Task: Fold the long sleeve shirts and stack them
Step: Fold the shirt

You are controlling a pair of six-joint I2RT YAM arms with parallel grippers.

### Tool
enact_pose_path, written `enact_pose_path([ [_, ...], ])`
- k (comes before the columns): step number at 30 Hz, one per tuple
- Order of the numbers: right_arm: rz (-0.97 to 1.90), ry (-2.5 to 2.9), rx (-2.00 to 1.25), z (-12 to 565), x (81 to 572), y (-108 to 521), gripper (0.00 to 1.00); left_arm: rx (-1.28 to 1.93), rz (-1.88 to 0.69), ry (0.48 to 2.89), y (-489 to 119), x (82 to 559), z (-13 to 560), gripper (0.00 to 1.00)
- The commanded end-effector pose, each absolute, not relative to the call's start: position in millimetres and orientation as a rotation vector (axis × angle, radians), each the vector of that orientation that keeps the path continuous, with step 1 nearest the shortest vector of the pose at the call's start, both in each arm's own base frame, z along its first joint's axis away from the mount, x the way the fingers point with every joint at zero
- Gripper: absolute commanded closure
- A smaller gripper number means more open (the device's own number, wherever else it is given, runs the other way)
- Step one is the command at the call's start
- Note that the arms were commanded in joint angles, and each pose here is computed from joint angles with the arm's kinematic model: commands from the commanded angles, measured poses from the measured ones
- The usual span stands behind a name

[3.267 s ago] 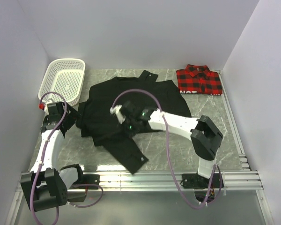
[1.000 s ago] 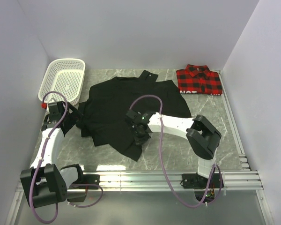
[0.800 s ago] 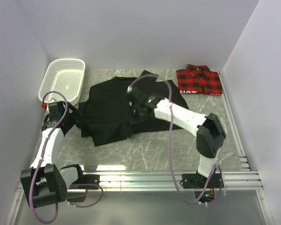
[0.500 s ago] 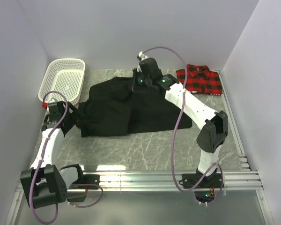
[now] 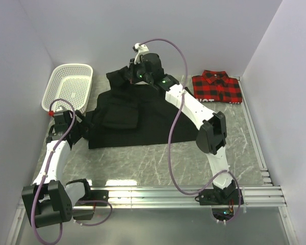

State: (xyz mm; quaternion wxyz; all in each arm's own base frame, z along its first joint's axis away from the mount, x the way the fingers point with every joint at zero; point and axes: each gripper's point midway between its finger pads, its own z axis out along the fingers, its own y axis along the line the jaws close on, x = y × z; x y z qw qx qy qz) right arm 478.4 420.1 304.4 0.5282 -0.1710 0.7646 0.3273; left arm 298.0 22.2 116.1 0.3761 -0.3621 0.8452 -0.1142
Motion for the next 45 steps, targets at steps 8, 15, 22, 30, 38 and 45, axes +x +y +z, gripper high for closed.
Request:
enact_pose_path([
  [8, 0.784, 1.487, -0.599, 367, 494, 444, 1.0, -0.835, -0.386, 2.16, 6, 307, 122, 0.08],
  [15, 0.862, 1.428, -0.697, 374, 483, 458, 1.0, -0.824, -0.403, 2.169, 2, 308, 120, 0.09],
  [22, 0.901, 1.554, -0.862, 331, 448, 452, 1.0, -0.834, -0.384, 2.171, 5, 306, 120, 0.09],
  [30, 0.825, 1.759, -1.056, 269, 404, 417, 1.0, -0.834, -0.381, 2.168, 5, 306, 120, 0.09],
  [38, 0.792, 1.91, -1.185, 248, 364, 380, 1.0, -0.842, -0.361, 2.168, 8, 305, 120, 0.09],
  [45, 0.731, 2.029, -1.223, 226, 337, 346, 1.0, -0.846, -0.352, 2.167, 9, 305, 120, 0.09],
])
